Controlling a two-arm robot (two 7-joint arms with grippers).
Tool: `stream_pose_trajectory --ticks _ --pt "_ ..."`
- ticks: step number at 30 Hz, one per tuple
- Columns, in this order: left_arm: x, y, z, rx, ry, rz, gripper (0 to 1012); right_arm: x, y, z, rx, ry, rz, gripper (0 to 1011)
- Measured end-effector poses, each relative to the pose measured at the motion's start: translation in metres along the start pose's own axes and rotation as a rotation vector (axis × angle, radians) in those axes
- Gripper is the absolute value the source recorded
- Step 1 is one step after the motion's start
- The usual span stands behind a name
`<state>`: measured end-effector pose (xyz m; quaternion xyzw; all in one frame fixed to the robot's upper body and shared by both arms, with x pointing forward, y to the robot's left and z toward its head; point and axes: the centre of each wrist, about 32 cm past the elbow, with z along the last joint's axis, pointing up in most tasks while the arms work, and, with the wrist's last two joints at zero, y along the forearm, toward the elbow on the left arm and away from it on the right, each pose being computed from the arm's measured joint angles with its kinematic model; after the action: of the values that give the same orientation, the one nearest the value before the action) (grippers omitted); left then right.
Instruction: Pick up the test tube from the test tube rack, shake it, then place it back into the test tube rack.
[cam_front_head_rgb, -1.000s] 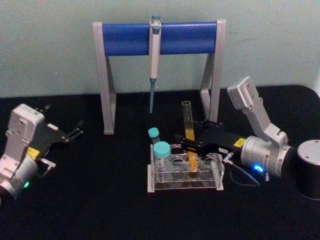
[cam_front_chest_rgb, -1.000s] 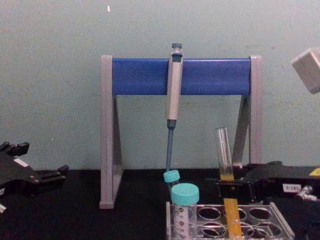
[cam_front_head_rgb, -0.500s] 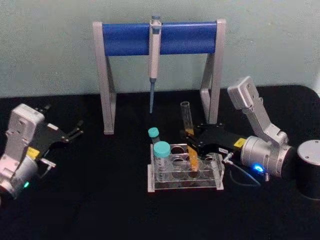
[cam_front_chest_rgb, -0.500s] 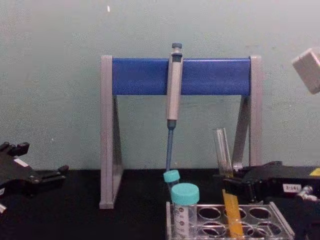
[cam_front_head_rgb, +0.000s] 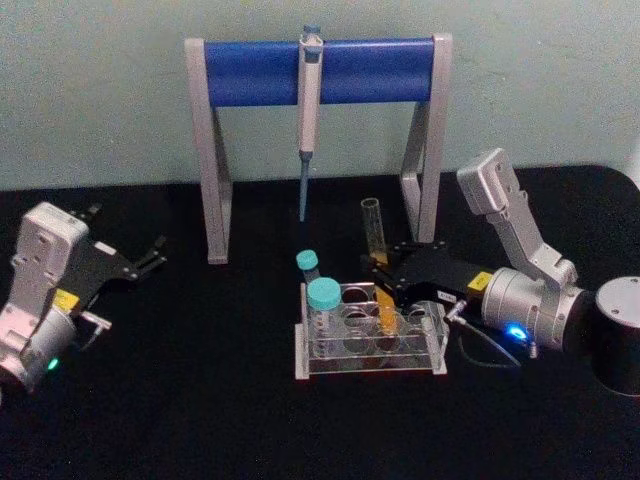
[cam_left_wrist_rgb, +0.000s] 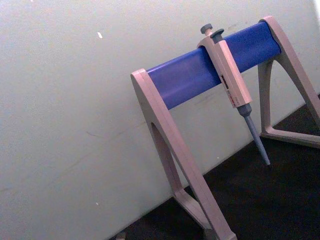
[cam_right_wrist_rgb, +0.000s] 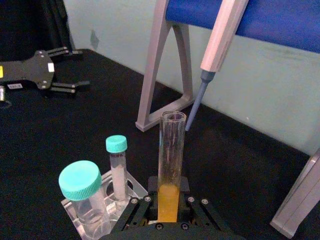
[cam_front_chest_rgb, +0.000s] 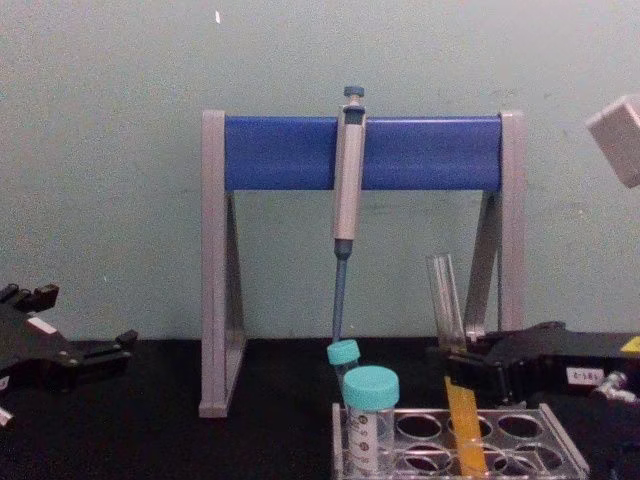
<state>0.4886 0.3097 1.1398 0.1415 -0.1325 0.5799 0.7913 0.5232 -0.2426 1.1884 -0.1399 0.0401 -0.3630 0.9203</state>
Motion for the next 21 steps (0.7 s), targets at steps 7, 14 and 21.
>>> stream_pose_trajectory --ticks 7,14,21 --pt "0.0 0.0 0.0 0.0 0.0 0.0 1001 -0.003 -0.004 -0.005 0.047 0.0 -0.009 229" --pt "0.0 0.0 0.0 0.0 0.0 0.0 1001 -0.008 -0.011 -0.012 0.1 0.008 -0.024 229" --pt "0.0 0.0 0.0 0.0 0.0 0.0 1001 -0.011 -0.017 -0.018 0.16 0.017 -0.036 229"
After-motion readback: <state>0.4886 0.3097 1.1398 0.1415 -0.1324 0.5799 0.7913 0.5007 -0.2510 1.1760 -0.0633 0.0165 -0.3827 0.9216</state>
